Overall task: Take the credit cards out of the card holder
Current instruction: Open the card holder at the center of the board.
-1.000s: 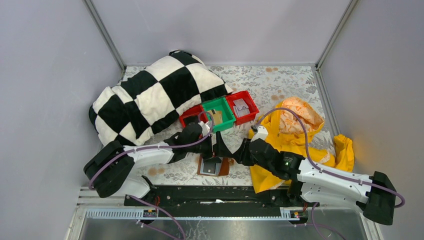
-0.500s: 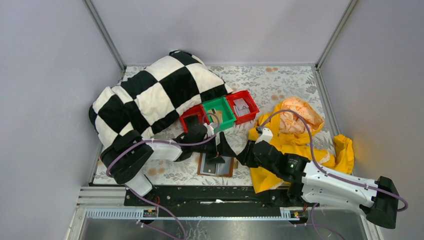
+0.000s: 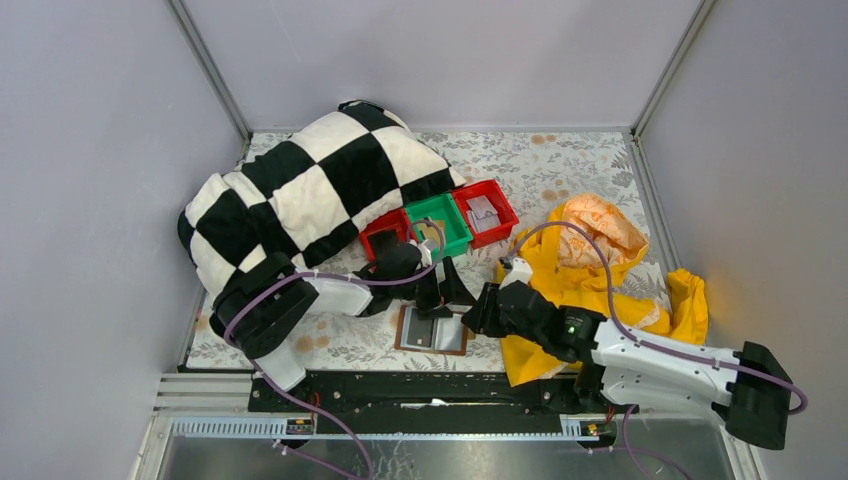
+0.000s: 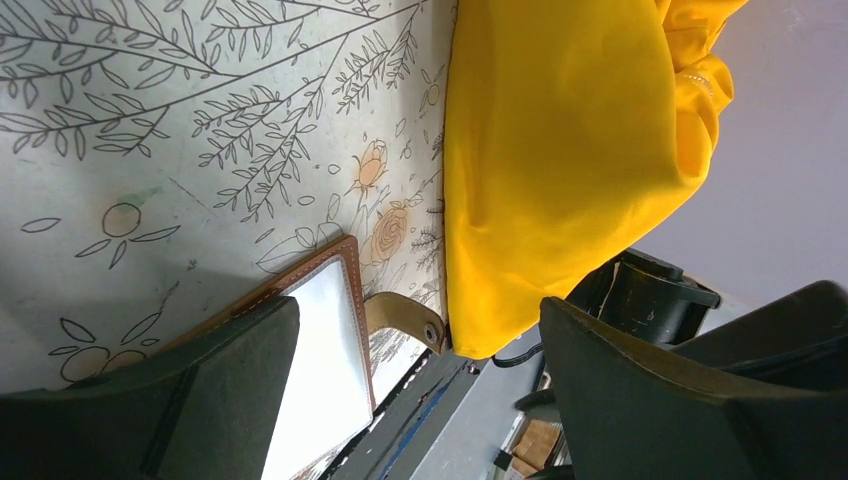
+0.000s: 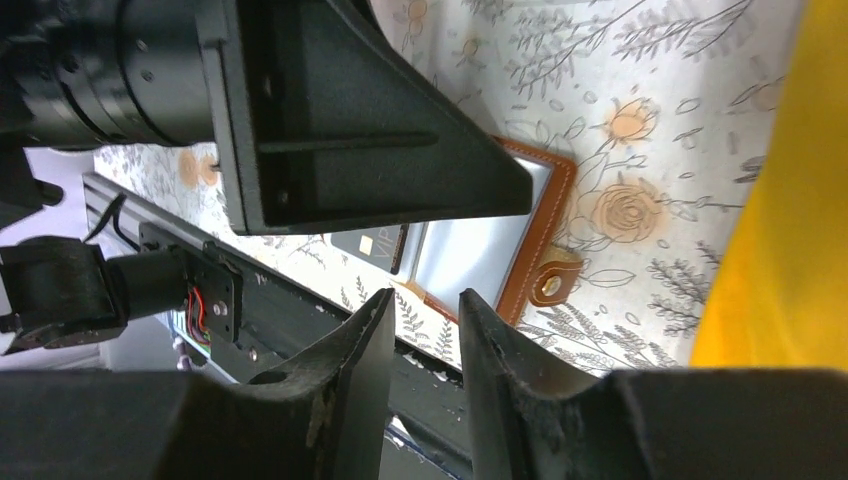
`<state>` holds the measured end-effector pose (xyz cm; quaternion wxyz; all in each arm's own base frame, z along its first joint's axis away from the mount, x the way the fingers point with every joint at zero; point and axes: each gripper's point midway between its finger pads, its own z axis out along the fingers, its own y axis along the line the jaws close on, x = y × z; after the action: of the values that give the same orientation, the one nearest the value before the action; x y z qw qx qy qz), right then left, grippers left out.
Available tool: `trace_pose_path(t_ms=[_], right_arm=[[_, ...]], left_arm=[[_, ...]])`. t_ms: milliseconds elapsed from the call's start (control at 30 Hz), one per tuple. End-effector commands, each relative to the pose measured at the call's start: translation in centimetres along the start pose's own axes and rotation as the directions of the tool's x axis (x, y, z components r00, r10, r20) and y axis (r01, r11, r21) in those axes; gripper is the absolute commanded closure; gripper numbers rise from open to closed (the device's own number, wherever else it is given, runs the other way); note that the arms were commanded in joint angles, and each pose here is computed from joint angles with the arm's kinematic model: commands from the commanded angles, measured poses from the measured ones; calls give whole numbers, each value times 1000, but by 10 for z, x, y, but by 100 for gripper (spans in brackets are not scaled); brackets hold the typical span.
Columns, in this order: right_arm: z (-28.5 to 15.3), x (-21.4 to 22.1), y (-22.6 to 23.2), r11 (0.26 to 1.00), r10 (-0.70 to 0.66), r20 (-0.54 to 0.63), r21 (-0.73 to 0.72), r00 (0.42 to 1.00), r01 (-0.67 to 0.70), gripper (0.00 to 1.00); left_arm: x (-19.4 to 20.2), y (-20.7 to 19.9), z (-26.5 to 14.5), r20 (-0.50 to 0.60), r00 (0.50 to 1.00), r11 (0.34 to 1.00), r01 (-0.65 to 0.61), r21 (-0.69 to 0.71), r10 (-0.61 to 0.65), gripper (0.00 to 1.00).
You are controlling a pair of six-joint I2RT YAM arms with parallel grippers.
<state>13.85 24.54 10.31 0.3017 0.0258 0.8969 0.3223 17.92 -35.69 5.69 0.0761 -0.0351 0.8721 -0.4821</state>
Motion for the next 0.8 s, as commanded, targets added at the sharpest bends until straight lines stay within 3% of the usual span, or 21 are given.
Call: trace_pose_path(t_ms=[0,233,567,767], right_arm=[[15,14,19,996,19,-67,-87,998,-25,64],[35,35,2,998,44,-113,-41,993,-49,65],[48,55,-40,990,131,-108,72,986,-124,65],[53,58,-47,988,120,-110,108,987,-108,65]], left_arm=[[1,16,0,3,1000,997,26,-67,-26,6],[-1,2,-10,17,1000,998,-17,-56,18,6],[-12,-55,-49,84,986,989,-149,15,147,6],[-24,-60,-83,182,958,974,-209,-82,221,5]])
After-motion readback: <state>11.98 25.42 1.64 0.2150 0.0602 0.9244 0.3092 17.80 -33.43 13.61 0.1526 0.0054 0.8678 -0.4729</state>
